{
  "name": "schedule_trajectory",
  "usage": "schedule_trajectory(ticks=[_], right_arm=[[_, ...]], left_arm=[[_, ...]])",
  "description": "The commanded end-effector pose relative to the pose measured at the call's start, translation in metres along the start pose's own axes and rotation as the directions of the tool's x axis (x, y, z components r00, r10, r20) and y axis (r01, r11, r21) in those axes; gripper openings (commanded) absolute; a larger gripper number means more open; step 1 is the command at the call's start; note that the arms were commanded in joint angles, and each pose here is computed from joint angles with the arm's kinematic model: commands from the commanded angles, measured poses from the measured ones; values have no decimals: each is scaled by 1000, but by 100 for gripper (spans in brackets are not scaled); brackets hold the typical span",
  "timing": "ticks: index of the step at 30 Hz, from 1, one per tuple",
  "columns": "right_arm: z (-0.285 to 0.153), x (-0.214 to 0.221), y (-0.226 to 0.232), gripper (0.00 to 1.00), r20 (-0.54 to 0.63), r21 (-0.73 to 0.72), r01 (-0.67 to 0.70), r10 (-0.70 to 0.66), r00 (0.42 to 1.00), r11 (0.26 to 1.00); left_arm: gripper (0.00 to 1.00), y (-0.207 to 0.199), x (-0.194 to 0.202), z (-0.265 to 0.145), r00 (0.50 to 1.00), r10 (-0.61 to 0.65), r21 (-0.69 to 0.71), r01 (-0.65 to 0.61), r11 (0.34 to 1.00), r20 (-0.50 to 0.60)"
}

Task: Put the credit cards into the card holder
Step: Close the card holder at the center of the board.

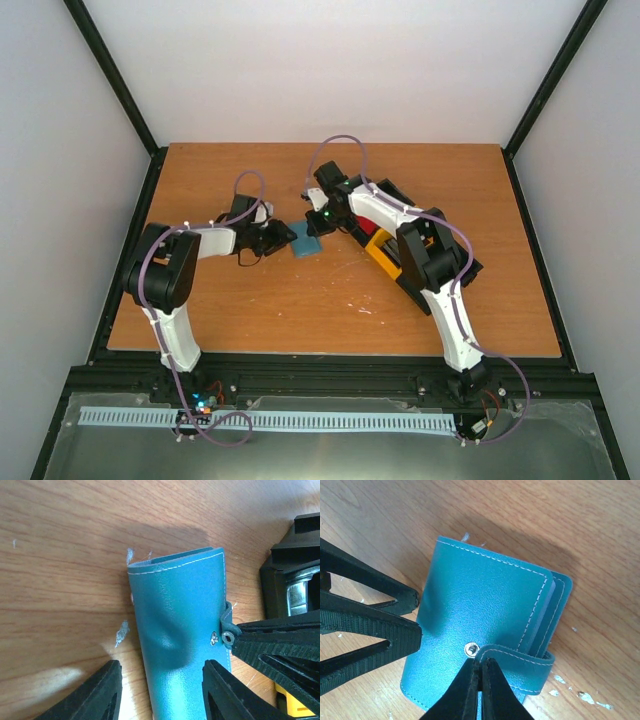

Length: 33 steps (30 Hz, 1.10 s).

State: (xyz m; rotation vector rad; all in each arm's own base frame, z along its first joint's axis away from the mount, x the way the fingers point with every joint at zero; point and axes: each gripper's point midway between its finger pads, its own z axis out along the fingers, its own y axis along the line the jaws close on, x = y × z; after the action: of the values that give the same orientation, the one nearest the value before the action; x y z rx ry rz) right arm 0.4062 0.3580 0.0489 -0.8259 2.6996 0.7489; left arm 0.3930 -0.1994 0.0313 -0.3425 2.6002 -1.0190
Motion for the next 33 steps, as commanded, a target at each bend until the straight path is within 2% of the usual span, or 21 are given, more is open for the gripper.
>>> schedule_trajectory(ticks=[1,13,20,23,28,33], right_arm=[[5,3,4,3,-24,15,27,-27,999,1000],[8,6,13,3,-38,6,57,-56,998,998],[9,8,18,3,-51,2,78,-78,996,997],[12,9,17,6,-59,11,78,-77,995,997],[14,7,17,18,-61,24,79,-77,995,997],[8,1,7,18,-39,100,54,-50,998,994]], left_arm=[[45,37,36,12,990,-96,-122,84,989,-101],[44,39,37,22,989,-94,-135,79,988,-114],[38,41,38,25,988,-95,-143,78,987,-119],[37,41,39,26,988,-94,-146,76,986,-122],[37,43,40,26,988,-94,-155,75,985,-120],[37,44,40,26,988,-97,-162,77,984,-120]])
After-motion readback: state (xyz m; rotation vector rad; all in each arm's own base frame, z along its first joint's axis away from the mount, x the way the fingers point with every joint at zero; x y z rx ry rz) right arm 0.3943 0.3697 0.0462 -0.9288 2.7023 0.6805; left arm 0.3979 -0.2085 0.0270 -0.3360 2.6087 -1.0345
